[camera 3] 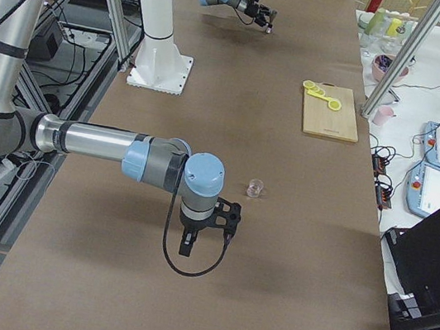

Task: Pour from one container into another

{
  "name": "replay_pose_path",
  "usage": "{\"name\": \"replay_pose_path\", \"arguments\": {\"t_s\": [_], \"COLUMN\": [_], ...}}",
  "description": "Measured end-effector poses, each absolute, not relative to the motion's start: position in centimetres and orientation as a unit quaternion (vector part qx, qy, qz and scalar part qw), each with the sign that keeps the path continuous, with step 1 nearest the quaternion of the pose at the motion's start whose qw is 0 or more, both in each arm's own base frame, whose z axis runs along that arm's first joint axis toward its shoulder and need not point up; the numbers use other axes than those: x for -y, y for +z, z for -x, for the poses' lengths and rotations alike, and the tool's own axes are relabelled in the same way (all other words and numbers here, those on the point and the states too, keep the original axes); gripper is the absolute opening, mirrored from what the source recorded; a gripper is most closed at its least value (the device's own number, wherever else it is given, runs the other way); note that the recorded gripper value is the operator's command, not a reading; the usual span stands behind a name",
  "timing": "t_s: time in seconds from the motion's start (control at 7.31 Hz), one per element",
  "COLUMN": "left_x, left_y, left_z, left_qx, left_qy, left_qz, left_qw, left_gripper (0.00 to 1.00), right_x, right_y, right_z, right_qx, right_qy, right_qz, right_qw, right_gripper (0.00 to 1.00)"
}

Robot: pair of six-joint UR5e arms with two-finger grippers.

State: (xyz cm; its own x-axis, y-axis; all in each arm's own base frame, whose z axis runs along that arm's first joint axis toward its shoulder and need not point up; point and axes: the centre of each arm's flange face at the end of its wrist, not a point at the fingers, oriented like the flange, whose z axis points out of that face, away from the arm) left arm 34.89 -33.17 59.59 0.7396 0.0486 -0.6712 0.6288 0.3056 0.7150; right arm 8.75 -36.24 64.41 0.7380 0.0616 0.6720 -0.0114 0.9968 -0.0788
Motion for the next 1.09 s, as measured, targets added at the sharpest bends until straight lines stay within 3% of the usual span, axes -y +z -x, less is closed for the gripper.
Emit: {"name": "replay_pose_path", "arguments": {"t_s": [1.09], "left_x": [31.2], "left_y": [54.5], "left_z": [-27.8], "left_qx": [-0.31], "left_qy": [-0.147], "left_qz": [-0.564], "left_qw": [0.751], "left_gripper": [0.97], "right_x": [36.4], "right_y": [64.6], "right_z": [-8.7], "right_qx": [0.364], "right_qy": [0.023], "right_qz": [0.036], "right_qw": [0.93], "right_gripper": [1.0]}}
